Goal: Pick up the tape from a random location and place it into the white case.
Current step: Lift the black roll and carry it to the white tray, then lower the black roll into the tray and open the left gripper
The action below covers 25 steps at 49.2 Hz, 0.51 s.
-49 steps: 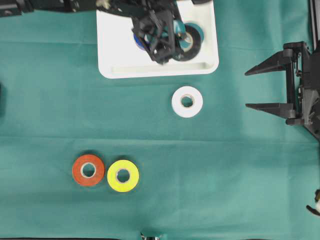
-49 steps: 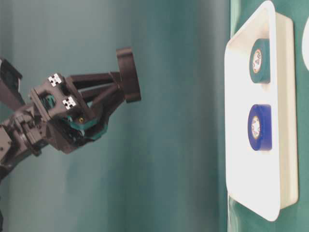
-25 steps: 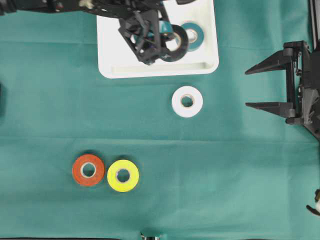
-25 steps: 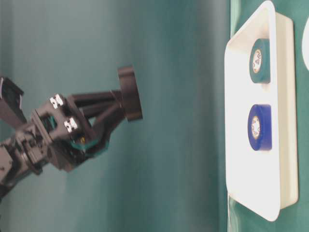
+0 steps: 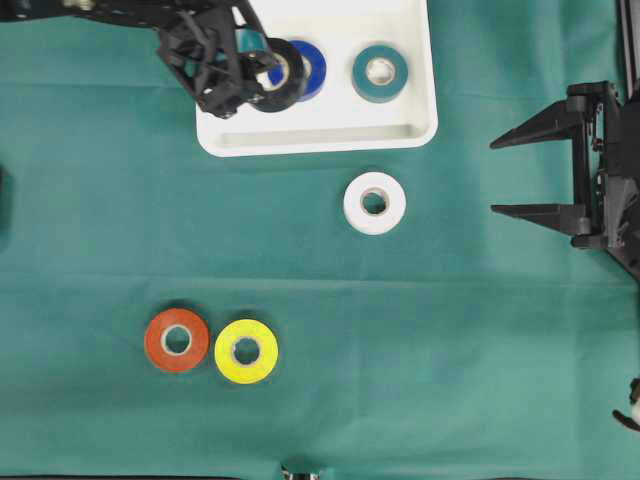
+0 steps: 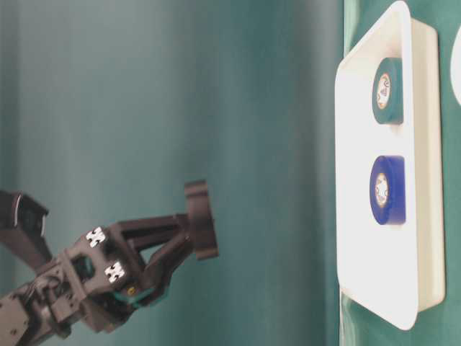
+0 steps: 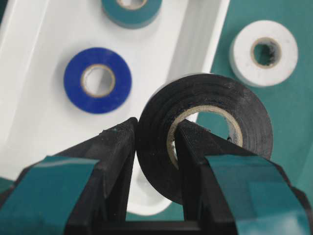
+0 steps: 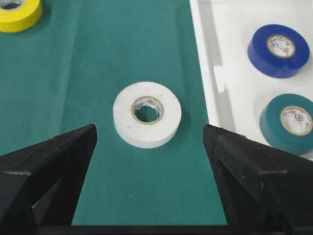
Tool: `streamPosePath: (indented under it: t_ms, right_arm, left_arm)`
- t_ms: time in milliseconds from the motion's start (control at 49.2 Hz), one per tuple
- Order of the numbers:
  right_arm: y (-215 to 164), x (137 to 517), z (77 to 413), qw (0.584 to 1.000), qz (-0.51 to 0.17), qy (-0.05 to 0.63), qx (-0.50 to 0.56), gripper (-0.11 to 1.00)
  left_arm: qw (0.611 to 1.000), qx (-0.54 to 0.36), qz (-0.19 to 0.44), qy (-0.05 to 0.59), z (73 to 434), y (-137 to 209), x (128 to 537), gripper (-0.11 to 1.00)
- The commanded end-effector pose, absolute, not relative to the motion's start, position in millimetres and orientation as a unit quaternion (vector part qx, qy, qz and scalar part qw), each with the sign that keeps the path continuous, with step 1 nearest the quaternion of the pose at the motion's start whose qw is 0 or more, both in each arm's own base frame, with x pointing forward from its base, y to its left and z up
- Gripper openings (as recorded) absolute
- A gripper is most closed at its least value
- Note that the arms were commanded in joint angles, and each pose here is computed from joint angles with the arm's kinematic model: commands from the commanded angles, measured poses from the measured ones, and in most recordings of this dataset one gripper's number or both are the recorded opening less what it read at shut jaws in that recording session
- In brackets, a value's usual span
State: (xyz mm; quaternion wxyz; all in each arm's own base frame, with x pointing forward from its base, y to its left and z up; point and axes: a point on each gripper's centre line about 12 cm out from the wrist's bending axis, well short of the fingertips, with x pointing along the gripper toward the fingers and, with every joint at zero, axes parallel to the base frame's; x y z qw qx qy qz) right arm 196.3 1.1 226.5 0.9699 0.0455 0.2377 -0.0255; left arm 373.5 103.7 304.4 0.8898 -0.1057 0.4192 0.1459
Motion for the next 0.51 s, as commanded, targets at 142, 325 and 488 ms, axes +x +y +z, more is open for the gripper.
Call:
streamPosePath:
  t_ms: [142, 325, 488]
  right_arm:
    - [1.0, 199.1, 231.6, 0.971, -0.025, 0.232, 0.045, 0.87]
    - [1.0, 198.9, 231.0, 0.971, -0.025, 0.233, 0.045, 0.87]
    - [1.0, 199.0, 231.2, 0.971, -0.025, 0.232, 0.045, 0.87]
  left_arm:
    - [0.898, -0.11, 0.152, 0.397, 319.7, 105.5, 364.9, 0.21]
    - [0.898, -0.111, 0.152, 0.398, 318.7, 105.9, 366.5, 0.21]
    - [0.894, -0.113, 0.153, 0.407, 307.4, 106.8, 367.7, 0.21]
